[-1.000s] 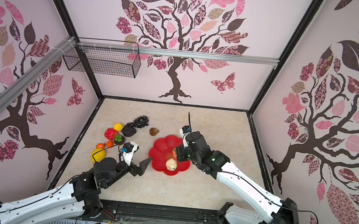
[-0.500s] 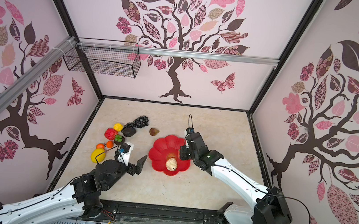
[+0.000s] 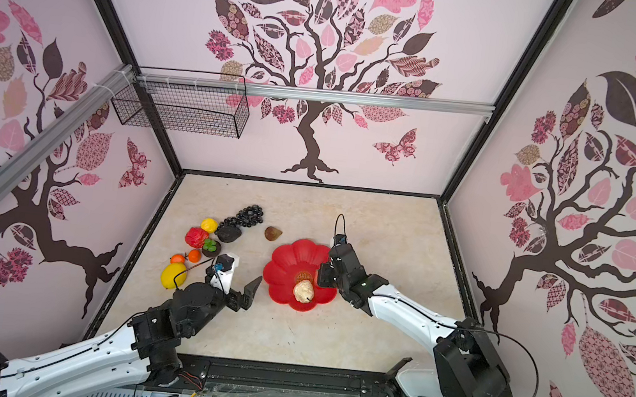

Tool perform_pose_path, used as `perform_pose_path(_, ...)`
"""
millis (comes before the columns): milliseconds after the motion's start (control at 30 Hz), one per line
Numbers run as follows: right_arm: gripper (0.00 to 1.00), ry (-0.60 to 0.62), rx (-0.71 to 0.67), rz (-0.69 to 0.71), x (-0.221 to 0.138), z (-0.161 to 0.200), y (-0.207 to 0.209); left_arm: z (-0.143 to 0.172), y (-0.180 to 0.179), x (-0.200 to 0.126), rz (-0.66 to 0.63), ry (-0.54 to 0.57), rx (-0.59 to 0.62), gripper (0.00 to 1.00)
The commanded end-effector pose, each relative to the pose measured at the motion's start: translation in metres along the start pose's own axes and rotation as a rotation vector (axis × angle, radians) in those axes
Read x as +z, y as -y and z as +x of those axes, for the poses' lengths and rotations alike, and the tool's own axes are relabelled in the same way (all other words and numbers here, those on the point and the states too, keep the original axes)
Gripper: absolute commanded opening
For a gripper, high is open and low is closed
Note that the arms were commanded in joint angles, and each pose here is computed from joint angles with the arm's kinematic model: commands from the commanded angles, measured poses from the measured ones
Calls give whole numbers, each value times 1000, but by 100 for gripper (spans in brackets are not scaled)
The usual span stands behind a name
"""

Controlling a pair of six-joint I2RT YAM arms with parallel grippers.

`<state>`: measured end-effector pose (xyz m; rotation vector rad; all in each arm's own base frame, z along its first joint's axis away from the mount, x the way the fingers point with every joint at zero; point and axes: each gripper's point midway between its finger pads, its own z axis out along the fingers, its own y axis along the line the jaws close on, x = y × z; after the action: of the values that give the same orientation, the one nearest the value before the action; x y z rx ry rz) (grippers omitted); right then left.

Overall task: Arrange fruit in a fruit bowl
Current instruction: Place the fruit in the fruit bowl.

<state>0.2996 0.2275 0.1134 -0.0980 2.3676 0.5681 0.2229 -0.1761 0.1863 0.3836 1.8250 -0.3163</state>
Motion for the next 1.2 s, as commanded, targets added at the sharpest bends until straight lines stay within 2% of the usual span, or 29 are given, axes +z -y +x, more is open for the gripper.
perform_pose_path(0, 5, 13, 41, -3, 8, -1, 1, 1, 2, 2, 8, 5, -1, 91)
perform_pose_path(233, 7, 8, 67, 10, 9, 10, 9, 2, 3, 3, 12, 4, 3, 91)
perform_pose_path(500, 13, 28, 111, 20, 4, 18, 18, 4, 4, 4, 15, -4, 7, 91)
perform_pose_path(900, 21, 25, 110, 42, -1, 22, 25, 6, 6, 7, 18, -17, 15, 91)
perform_pose_path(1167, 22, 21, 108, 43, -3, 24, 26, 7, 6, 7, 18, -19, 17, 91)
